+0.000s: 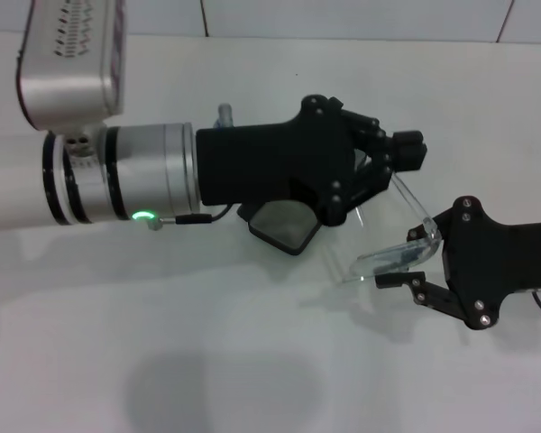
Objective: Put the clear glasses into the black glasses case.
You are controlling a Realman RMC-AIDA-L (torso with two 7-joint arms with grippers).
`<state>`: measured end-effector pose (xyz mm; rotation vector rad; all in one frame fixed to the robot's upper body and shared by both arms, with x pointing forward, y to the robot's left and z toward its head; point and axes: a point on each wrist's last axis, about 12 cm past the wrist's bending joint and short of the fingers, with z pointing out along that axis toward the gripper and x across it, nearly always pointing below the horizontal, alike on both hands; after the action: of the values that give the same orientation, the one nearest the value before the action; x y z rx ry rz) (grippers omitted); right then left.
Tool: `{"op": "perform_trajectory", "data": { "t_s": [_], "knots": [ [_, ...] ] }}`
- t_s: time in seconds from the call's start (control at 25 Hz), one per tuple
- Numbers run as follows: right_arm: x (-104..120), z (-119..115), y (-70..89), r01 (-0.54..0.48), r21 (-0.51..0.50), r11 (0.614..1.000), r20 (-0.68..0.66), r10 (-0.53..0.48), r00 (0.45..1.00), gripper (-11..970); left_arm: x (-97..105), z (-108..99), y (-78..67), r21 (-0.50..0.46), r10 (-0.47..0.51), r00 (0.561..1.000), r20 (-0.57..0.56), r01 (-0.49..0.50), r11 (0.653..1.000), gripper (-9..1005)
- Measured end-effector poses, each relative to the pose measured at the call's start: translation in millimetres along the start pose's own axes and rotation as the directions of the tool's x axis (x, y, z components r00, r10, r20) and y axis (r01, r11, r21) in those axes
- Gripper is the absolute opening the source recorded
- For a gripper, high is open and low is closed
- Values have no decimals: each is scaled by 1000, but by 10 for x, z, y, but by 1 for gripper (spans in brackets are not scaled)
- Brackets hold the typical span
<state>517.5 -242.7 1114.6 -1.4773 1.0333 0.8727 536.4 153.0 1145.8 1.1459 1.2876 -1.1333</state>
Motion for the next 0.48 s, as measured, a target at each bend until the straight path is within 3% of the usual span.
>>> {"op": "perform_trajectory", "data": {
  "t_s": [0.48],
  "knots": [
    [-69, -12, -80, 46, 24, 999, 13, -46, 999, 103, 125, -45, -10, -15, -47, 998, -37, 46, 999, 57]
  ]
}}
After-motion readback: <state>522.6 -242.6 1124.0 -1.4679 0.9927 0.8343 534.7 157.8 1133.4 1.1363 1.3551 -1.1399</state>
